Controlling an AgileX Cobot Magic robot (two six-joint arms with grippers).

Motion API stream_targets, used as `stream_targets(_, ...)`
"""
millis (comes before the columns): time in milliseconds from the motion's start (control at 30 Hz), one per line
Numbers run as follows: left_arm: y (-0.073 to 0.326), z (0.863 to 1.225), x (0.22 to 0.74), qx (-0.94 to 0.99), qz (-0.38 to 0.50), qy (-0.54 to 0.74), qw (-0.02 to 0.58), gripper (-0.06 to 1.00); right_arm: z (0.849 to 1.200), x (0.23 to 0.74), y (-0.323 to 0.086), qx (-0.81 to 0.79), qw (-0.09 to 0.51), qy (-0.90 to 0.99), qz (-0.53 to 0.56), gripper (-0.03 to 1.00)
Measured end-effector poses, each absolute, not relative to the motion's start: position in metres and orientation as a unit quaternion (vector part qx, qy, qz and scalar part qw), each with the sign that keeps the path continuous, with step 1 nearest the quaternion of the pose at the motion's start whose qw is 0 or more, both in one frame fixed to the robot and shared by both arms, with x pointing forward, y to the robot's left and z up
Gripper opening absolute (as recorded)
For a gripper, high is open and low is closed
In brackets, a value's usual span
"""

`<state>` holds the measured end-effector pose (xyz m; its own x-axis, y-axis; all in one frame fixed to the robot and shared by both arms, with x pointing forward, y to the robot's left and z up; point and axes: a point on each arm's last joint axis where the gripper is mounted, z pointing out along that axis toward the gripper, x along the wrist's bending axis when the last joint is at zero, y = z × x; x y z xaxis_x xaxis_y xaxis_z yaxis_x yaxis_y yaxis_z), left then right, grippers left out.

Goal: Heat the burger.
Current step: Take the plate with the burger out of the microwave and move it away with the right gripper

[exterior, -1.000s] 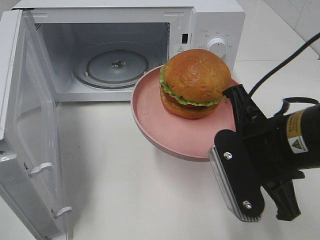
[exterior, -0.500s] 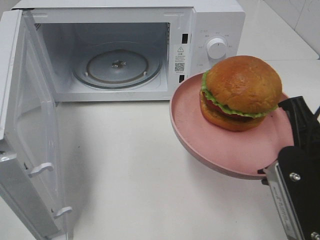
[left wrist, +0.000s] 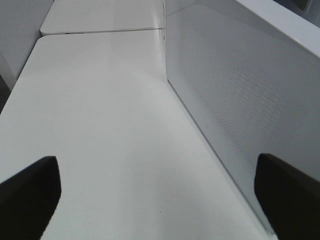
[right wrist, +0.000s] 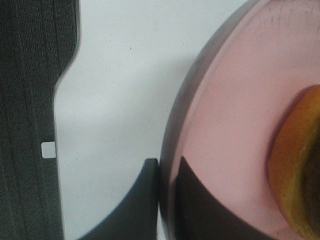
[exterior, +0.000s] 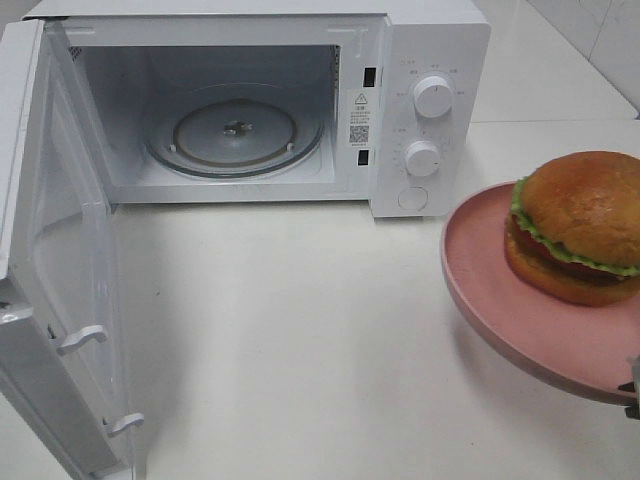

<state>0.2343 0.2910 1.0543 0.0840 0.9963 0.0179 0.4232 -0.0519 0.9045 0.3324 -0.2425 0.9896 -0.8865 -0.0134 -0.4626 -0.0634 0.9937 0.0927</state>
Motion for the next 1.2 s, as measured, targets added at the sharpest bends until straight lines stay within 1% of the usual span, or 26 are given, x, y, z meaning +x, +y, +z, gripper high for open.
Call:
stream_targets(167, 0.291, 1.054, 0.234, 0.625, 0.368, 0.568, 0.389, 0.97, 0.989, 0.332, -0.255, 0.067, 0.236, 0.969, 0.008, 0.05)
stream_targets(567, 0.291, 1.054, 0.234, 0.625, 0.368, 0.568, 0.389, 0.97, 0.991, 0.332, -0.27, 0.211, 0.25, 0.944, -0.039, 0.05)
stream_targets(933, 0.291, 1.054, 0.234, 0.625, 0.368, 0.568, 0.389, 0.97, 0.991, 0.33, -0.275, 0.322, 0.257, 0.911, -0.039, 0.05)
stream_targets(1100, 0.291, 1.054, 0.234, 0.625, 0.368, 0.568, 0.389, 0.97, 0.988, 0.331, -0.28, 0.367, 0.279, 0.887, -0.042, 0.05)
stream_targets(1200, 0.291, 1.054, 0.234, 0.625, 0.368, 0.568, 0.389, 0.97, 0.988, 0.332, -0.28, 0.375, 0.282, 0.882, -0.04, 0.05)
